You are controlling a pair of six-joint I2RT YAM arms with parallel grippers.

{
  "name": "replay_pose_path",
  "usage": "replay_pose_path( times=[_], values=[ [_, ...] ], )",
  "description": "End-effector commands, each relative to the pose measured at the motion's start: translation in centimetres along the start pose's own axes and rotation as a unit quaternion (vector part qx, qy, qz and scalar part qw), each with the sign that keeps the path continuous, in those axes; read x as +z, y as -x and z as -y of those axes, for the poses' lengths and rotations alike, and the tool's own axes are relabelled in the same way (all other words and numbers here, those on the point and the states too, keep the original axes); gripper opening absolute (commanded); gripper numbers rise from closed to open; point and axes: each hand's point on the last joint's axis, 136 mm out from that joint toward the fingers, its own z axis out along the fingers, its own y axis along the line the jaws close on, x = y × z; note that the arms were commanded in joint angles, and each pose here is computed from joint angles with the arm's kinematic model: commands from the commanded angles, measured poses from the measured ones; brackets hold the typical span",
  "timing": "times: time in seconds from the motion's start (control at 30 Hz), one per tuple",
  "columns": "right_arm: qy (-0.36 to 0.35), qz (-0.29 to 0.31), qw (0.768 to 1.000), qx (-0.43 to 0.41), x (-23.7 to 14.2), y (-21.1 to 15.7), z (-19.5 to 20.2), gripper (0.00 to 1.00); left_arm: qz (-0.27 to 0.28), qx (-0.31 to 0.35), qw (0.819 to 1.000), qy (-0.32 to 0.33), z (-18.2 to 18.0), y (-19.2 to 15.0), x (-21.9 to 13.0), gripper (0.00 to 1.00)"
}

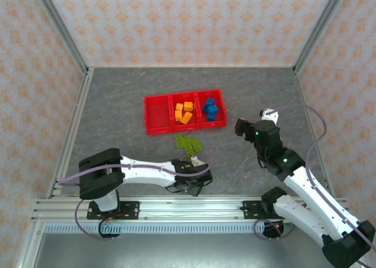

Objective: Sort the legos into containers by color
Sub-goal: Pick up the lego from the middle-left of the table.

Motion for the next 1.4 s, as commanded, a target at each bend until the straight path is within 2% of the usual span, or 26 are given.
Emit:
replay_pose_path(
  times=[0.0,0.5,0.83,0.93,1.03,1.2,1.37],
  values=[
    [-0.011,0.005,1.000,0.005,0.0,-0.2,0.6,1.00,0.058,0.016,0.997,-0.051,3.6,3.5,0.2,0.61],
    [-0.006,0.004,1.000,0.006,0.1,-0.2,0.4,1.00,0.064,0.037,0.997,-0.031,3.6,5.2,0.0,0.60],
    [-0.003,0.005,1.000,0.007,0.2,-0.2,0.3,1.00,0.069,0.034,0.997,-0.033,3.6,5.5,0.0,0.47],
    [-0.003,0.005,1.000,0.007,0.2,-0.3,0.3,1.00,0.073,0.033,0.996,-0.029,3.4,5.6,-0.3,0.40],
    [-0.004,0.005,1.000,0.007,0.2,-0.2,0.3,1.00,0.080,0.033,0.996,-0.031,3.3,5.7,-1.2,0.34],
    [-0.007,0.009,1.000,0.007,0.1,0.0,0.4,1.00,0.113,0.024,0.993,-0.038,2.9,6.5,-4.2,0.31],
    [-0.012,0.013,1.000,0.006,0.0,0.3,0.6,1.00,0.189,-0.018,0.980,-0.058,1.9,8.6,-9.1,0.30]
  ],
)
